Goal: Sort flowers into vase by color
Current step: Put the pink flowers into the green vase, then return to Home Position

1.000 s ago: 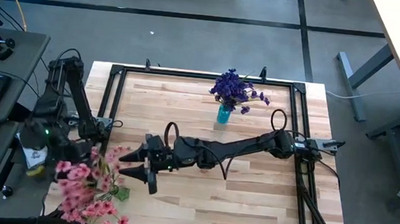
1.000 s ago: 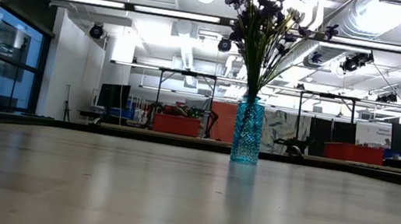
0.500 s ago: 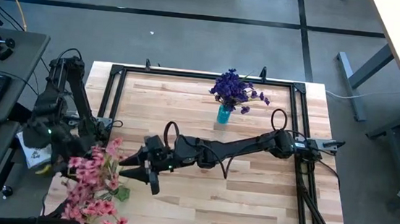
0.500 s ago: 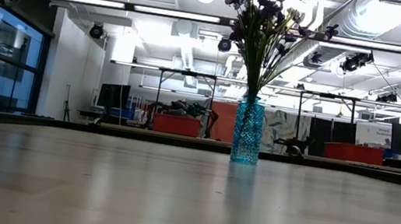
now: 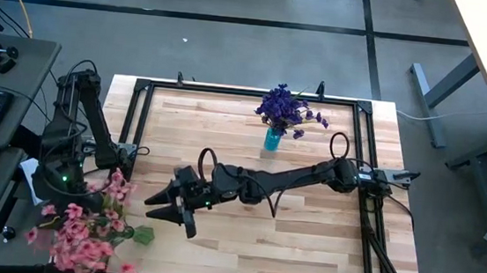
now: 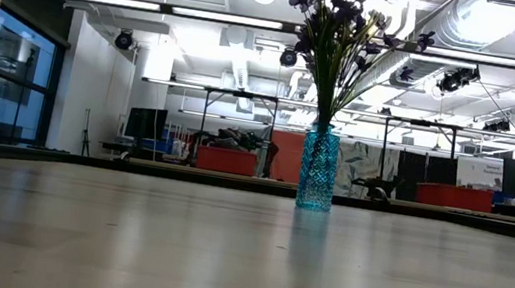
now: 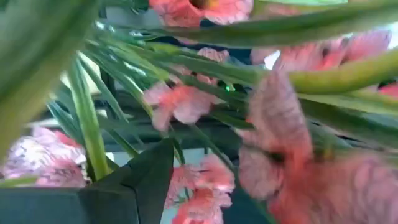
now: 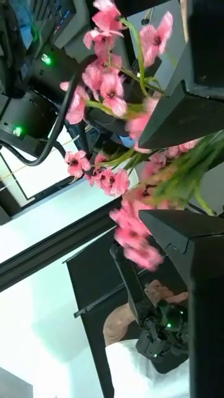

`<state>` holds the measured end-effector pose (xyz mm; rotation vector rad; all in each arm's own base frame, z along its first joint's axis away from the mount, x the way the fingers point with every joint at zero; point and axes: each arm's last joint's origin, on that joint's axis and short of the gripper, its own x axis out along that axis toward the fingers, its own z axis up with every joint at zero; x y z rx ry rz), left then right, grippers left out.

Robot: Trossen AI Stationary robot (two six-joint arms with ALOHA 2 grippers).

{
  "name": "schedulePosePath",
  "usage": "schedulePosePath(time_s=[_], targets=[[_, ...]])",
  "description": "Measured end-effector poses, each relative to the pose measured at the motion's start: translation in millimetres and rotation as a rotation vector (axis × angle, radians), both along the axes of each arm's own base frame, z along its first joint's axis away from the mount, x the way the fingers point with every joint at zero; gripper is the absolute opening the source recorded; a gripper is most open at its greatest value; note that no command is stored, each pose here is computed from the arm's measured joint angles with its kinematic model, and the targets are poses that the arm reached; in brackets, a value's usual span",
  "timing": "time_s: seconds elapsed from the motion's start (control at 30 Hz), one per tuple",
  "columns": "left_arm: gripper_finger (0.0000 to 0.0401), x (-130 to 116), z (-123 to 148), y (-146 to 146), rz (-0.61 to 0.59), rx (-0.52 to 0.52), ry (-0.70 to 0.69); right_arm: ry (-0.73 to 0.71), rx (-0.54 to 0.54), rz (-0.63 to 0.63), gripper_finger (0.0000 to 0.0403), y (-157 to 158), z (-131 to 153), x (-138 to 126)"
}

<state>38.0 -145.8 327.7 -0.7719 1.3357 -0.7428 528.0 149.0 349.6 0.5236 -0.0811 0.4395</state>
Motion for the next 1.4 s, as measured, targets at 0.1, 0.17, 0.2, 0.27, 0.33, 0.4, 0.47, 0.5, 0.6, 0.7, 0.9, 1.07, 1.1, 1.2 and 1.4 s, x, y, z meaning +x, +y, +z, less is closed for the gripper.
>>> schedulePosePath(time_s=[0.1, 0.17, 0.2, 0.27, 0.33, 0.4, 0.47, 0.5, 0.6, 0.7, 0.9, 1.07, 1.1, 1.2, 1.4], targets=[[0.0225, -0.3, 3.1, 1.6, 0.015, -0.033, 0.012, -0.001, 0.000, 0.000, 0.0163, -0.2, 0.1, 0.0], [0.0225, 1.2, 4.7, 2.9, 0.037, -0.042, -0.019, 0.000, 0.002, 0.002, 0.0163, 0.0, 0.1, -0.1], [0.0225, 2.6, 4.8, 3.6, 0.051, -0.039, -0.040, 0.002, 0.003, 0.004, 0.0163, 0.3, -0.2, 0.0], [0.0225, 6.1, 4.7, 4.6, 0.074, -0.032, -0.072, 0.001, 0.002, 0.010, 0.0163, 0.4, -0.1, -0.1], [0.0225, 9.2, 4.6, 5.5, 0.087, -0.027, -0.086, -0.001, -0.003, 0.037, 0.0163, 1.2, 0.1, -0.5], [0.0225, 11.3, 4.7, 6.3, 0.080, -0.032, -0.076, 0.003, 0.001, 0.070, 0.0163, 2.0, -0.1, -0.9], [0.0225, 12.7, 5.8, 7.3, 0.064, -0.043, -0.042, 0.009, 0.013, 0.097, 0.0163, 2.5, -0.1, -1.1], [0.0225, 13.0, 8.4, 8.0, 0.055, -0.055, -0.024, 0.013, 0.022, 0.105, 0.0163, 2.6, 0.1, -1.3], [0.0225, 12.4, 21.6, 10.7, 0.025, -0.118, 0.023, 0.016, 0.026, 0.111, 0.0163, 2.7, -0.2, -1.3], [0.0225, 10.3, 33.8, 15.0, 0.018, -0.170, 0.095, 0.016, 0.025, 0.110, 0.0163, 2.7, -0.2, -1.2], [0.0225, 3.5, 50.8, 24.8, 0.013, -0.250, 0.246, 0.016, 0.025, 0.113, 0.0163, 2.7, 0.0, -1.4], [0.0225, -2.8, 56.1, 34.4, -0.003, -0.289, 0.377, 0.017, 0.024, 0.115, 0.0163, 2.8, -0.1, -1.4], [0.0225, -4.3, 57.5, 37.5, 0.002, -0.302, 0.399, 0.017, 0.023, 0.118, 0.0163, 2.9, -0.3, -1.3], [0.0225, -7.6, 65.6, 46.7, 0.025, -0.386, 0.395, 0.019, 0.020, 0.134, 0.0163, 3.3, -0.5, -1.5], [0.0225, -10.8, 80.0, 67.6, 0.164, -0.565, 0.220, 0.014, 0.027, 0.141, 0.0163, 3.4, 0.2, -1.7]])
